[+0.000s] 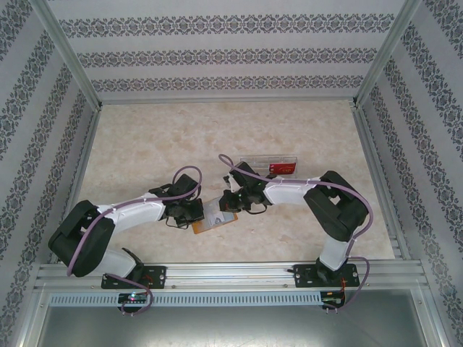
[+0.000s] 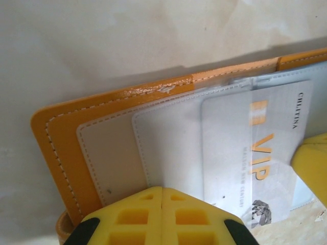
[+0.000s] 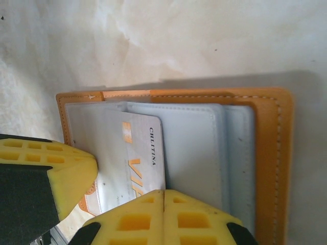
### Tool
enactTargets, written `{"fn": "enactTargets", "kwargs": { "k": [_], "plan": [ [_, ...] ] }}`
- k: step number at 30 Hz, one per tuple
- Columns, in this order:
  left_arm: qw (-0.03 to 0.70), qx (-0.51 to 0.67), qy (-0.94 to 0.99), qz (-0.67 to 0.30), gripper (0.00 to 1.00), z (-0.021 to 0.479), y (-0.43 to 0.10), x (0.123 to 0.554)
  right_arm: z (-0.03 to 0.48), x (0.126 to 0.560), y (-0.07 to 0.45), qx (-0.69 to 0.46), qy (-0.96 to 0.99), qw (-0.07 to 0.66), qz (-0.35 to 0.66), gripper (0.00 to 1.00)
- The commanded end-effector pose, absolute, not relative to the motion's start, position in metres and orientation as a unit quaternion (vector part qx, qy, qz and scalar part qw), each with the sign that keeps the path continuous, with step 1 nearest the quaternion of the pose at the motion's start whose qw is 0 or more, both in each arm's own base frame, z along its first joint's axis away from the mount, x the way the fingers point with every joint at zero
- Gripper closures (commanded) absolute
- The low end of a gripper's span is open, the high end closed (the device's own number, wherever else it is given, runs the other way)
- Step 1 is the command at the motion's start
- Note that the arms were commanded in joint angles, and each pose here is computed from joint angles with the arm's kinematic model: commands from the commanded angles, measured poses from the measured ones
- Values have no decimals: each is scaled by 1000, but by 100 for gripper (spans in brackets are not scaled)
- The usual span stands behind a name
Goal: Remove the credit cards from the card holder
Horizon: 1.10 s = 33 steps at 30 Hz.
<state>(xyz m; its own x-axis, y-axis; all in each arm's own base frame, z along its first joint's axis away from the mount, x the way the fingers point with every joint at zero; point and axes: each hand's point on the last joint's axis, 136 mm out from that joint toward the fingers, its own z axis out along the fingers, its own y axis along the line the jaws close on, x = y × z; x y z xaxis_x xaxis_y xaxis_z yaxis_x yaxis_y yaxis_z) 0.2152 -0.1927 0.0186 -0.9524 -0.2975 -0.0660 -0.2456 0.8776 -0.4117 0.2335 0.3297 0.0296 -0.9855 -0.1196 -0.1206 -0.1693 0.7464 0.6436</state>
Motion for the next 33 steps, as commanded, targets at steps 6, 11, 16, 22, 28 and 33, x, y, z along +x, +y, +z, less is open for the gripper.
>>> {"fn": "enactTargets", "kwargs": {
  "k": [6, 11, 16, 22, 28, 33],
  "plan": [
    [38, -144, 977, -153, 100, 4, -175, 201, 34, 238, 302, -72, 939, 51, 333, 100],
    [39, -141, 977, -153, 100, 5, -175, 200, 43, 244, 288, -83, 941, 63, 322, 100],
    [49, -134, 978, -154, 100, 14, -176, 204, 62, 251, 282, -98, 939, 83, 320, 100],
    [93, -103, 982, -129, 88, 50, -167, 219, 91, 259, 276, -117, 939, 116, 303, 100],
    [156, -95, 972, -146, 77, 95, -165, 235, 130, 267, 258, -168, 939, 172, 247, 100],
    [223, -102, 955, -169, 43, 135, -159, 245, 165, 274, 232, -234, 925, 246, 171, 100]
  ]
}}
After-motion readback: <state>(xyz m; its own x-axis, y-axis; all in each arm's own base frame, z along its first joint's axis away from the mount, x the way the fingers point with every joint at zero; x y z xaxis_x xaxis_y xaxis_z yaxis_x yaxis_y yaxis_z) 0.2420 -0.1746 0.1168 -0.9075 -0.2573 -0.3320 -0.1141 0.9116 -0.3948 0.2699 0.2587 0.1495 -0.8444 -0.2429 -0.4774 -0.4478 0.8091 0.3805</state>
